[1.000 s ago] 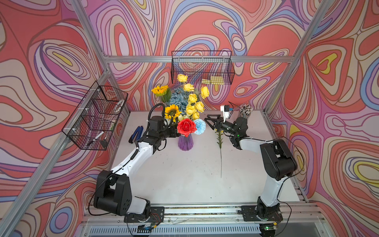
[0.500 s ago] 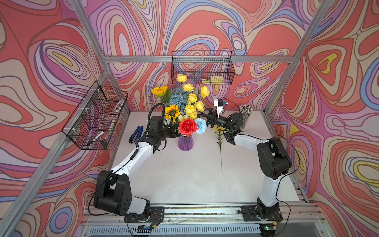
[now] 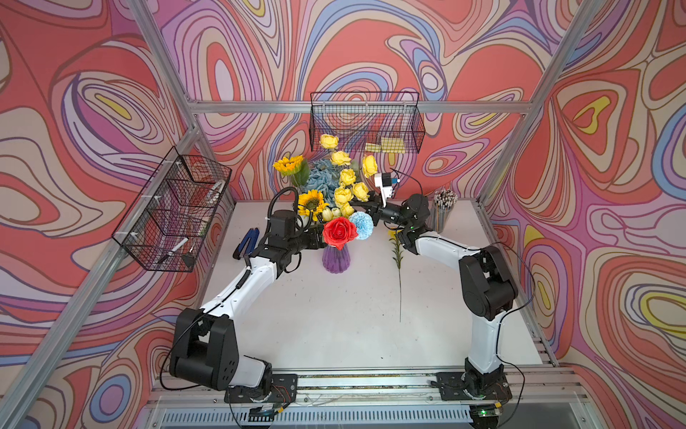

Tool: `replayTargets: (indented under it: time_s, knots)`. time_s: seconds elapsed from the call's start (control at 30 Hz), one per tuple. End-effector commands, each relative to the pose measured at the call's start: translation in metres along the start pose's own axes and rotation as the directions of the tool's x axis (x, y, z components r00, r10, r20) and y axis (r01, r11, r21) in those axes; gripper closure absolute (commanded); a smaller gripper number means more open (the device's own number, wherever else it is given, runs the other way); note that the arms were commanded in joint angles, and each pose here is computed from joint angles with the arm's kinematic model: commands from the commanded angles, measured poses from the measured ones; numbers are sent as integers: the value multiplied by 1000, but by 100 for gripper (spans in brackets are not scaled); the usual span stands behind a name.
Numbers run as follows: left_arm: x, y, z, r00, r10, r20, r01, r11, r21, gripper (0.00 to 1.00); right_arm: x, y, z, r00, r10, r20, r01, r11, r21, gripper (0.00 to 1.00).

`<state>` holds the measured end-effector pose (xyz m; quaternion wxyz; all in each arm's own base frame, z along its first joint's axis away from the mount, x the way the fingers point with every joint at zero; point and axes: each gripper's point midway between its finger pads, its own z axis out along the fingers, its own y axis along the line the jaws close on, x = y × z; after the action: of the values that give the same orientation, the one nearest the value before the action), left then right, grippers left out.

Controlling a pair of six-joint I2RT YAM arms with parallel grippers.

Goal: Pick out yellow flowers from the vase
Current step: Pick up the flower from the vase.

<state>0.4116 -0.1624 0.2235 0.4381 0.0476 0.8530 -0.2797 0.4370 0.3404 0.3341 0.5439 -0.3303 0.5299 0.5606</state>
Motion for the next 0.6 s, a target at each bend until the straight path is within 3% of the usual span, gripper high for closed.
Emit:
replayTargets:
  time_s: [0.0, 0.2, 0.37, 0.57]
  knots:
    - [-5, -6, -2, 1000, 2, 2, -2, 1000, 24, 20, 5, -2, 5, 1000, -1, -17, 1, 1000, -8, 57]
    - [-5, -5, -1, 1000, 5, 3, -5, 1000, 22, 20, -3, 0, 7, 1000, -16, -4, 16, 1000, -9, 74]
    - [-4, -4, -1, 1000, 5, 2, -5, 1000, 19, 20, -11, 4, 10, 1000, -27, 7, 27, 999, -20, 98]
    - [-4, -3, -2, 1000, 11, 5, -11, 1000, 15, 20, -23, 11, 11, 999, -49, 18, 49, 999, -22, 100]
